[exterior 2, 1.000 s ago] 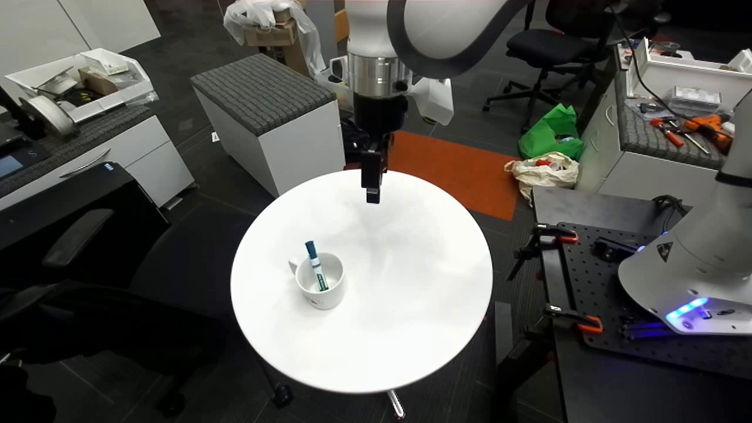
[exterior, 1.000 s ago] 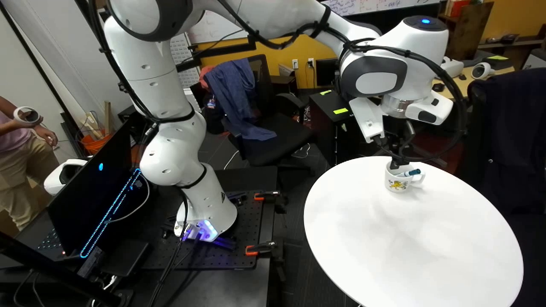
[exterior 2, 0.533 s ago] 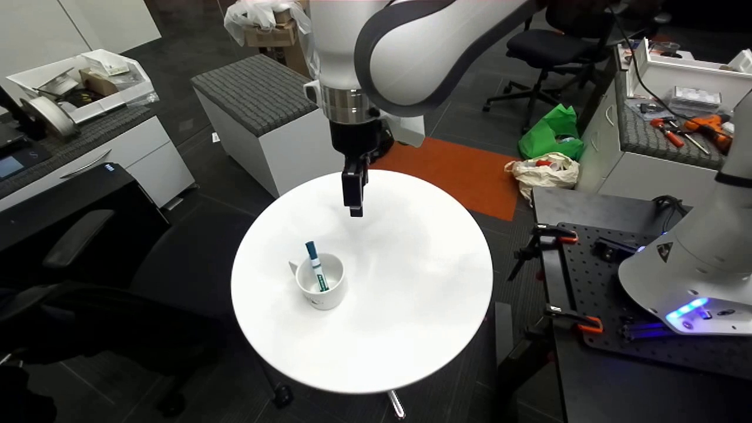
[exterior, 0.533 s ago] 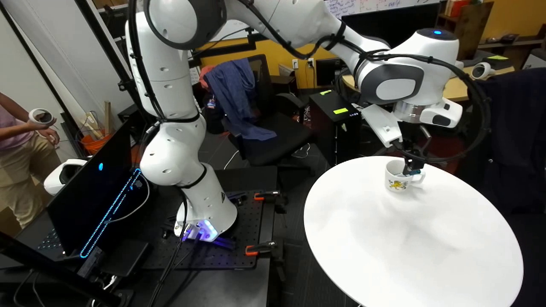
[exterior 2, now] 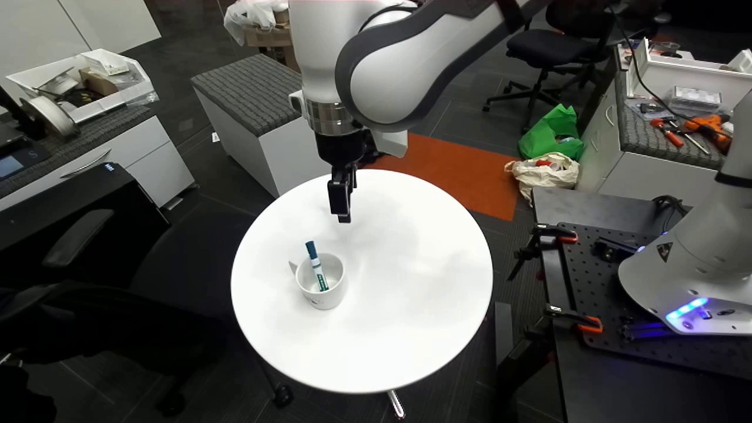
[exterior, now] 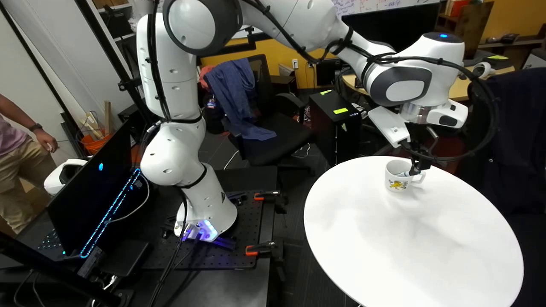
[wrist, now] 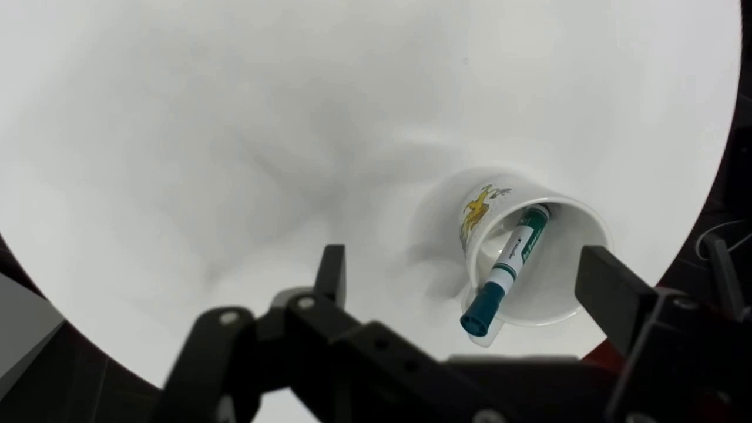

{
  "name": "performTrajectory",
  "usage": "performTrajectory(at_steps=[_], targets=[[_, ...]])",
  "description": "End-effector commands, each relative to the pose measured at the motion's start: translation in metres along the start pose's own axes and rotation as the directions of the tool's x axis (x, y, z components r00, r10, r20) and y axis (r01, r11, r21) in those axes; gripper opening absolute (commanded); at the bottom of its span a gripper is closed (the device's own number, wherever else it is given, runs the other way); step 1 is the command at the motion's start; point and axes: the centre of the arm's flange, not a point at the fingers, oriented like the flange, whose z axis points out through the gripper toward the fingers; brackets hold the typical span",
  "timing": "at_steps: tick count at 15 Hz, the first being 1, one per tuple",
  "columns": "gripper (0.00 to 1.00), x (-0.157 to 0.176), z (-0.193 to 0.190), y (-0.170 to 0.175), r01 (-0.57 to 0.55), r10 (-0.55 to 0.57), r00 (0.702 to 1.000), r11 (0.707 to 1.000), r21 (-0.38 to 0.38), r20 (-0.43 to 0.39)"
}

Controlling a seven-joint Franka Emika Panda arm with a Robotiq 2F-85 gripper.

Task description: Put the pen on the table

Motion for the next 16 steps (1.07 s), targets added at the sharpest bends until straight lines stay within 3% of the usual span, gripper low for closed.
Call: performTrajectory(at_steps=[1,8,16], targets=[[1.00,-0.003,-0.001,0.005,0.004,-0.004,1.000,1.000,0.012,-0.002],[1.00,0.001,0.000,0.022,0.083,-0.083,0.996,0.996,0.035,-0.026],[1.00,0.031,0.012,-0.007,0.244,-0.236,0.969,0.960,0.136,-0.078]])
